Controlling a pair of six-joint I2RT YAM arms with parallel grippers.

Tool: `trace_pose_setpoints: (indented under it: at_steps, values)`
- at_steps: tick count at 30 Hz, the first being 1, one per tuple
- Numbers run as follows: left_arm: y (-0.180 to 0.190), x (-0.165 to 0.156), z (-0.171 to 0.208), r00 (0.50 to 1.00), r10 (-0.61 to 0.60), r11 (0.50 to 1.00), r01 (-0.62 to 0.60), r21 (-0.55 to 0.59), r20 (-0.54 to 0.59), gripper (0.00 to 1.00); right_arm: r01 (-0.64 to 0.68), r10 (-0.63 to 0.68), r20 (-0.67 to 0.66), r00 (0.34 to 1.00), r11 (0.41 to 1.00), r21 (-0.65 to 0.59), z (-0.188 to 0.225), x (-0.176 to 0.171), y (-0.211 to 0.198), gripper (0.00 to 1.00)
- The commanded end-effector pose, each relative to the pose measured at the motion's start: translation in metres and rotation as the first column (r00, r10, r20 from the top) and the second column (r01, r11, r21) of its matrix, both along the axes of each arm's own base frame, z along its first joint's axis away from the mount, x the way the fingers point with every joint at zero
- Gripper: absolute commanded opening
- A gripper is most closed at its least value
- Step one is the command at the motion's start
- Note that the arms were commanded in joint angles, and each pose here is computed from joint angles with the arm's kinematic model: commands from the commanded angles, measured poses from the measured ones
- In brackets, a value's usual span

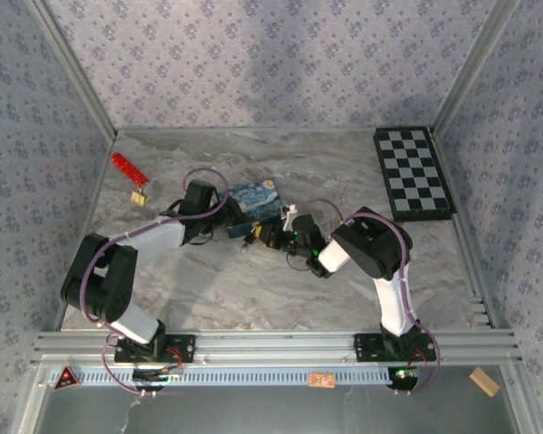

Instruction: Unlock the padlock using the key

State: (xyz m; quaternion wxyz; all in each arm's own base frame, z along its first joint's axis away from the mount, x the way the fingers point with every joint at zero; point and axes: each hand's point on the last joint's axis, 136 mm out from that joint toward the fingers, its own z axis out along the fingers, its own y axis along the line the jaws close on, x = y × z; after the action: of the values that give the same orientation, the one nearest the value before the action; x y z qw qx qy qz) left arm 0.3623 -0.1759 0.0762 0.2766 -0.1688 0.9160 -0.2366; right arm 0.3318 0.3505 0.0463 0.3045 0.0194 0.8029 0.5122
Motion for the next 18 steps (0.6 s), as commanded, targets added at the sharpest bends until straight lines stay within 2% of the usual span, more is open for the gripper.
trace_pose_setpoints:
  at_steps: [1, 10, 15, 18]
  values:
    - [0.015, -0.031, -0.034, 0.991, 0.017, 0.996, -0.005, 0.092, -0.130, 0.76, 0.036, -0.037, 0.014, 0.999, 0.996, 0.076, 0.019, 0.007, -0.005, 0.07]
    - [0.019, -0.034, -0.035, 0.990, 0.056, 0.994, -0.044, 0.097, -0.127, 0.76, 0.108, -0.107, -0.011, 0.994, 0.984, 0.143, 0.039, 0.012, -0.013, 0.00]
    - [0.017, -0.033, -0.033, 0.990, 0.068, 0.995, -0.058, 0.079, -0.122, 0.76, 0.192, -0.182, -0.070, 0.981, 0.967, 0.168, 0.037, 0.017, -0.025, 0.00]
    - [0.011, -0.032, -0.031, 0.991, 0.063, 0.996, -0.056, 0.068, -0.118, 0.76, 0.198, -0.192, -0.050, 0.980, 0.959, 0.204, 0.047, 0.019, -0.026, 0.00]
